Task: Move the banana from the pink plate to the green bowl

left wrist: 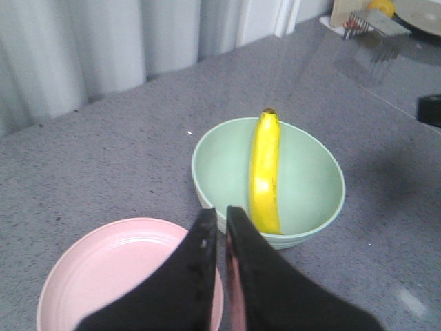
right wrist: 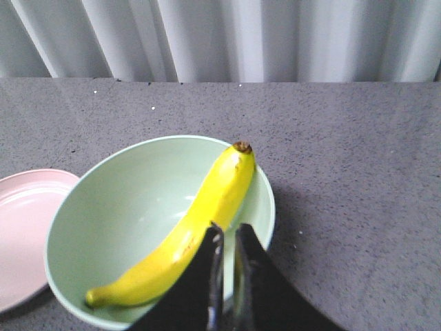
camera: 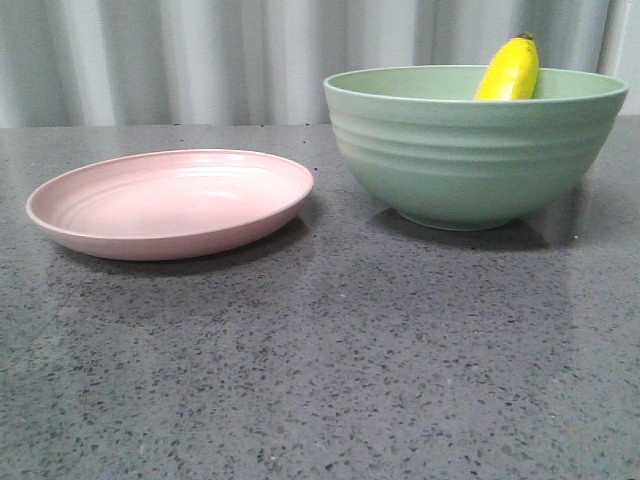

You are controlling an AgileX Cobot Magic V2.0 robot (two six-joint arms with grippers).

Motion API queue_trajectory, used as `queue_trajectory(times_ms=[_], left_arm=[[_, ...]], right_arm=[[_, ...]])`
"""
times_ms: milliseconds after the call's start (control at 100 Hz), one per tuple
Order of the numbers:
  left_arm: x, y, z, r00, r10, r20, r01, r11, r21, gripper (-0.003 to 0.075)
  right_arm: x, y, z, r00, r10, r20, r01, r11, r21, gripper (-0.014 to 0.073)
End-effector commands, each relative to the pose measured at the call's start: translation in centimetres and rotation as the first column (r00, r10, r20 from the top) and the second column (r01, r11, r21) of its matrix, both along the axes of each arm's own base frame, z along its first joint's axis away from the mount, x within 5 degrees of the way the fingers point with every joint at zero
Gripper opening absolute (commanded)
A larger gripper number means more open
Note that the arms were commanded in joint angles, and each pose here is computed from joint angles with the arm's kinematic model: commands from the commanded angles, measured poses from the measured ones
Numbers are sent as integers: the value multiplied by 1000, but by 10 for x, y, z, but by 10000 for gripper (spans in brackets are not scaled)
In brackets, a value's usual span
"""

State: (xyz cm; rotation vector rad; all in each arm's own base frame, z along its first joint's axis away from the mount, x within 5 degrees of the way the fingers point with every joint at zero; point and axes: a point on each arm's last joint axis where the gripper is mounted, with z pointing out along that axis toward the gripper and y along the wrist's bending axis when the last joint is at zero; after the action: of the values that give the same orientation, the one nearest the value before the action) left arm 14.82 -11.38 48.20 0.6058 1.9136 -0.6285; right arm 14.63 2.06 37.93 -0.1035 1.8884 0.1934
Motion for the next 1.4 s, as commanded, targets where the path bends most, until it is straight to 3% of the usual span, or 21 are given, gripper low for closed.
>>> queue_trajectory(times_ms=[0,230,380,550,740,1270,1390], left_arm=[[-16,13,1,992,48,120,-36,994,-100,-19],[-56,45,-60,963,144,230,-93,971,-219,-19],[-82,67,-107,915,230,331,-116,937,-330,-18],[-98,81,-156,883,279,378,-126,916,-381,-18],[-105,86,-193,883,281,375,-131,916,-379,-18],[-96,80,-251,929,254,271,-177,944,-279,-18],[-93,82,-263,915,282,289,-199,938,-283,-19]], right_arm=[[-16,-3,5,990,-23,137,24,1000,-5,-76],[-46,-8,-29,974,-51,220,53,999,-2,-80],[-58,-12,-54,949,-86,304,87,996,8,-80],[-70,-15,-77,915,-115,386,113,993,26,-80],[-76,-14,-90,926,-104,363,104,994,21,-80],[-76,-14,-90,928,-103,357,102,995,19,-80],[-76,-14,-90,928,-103,357,102,995,19,-80]])
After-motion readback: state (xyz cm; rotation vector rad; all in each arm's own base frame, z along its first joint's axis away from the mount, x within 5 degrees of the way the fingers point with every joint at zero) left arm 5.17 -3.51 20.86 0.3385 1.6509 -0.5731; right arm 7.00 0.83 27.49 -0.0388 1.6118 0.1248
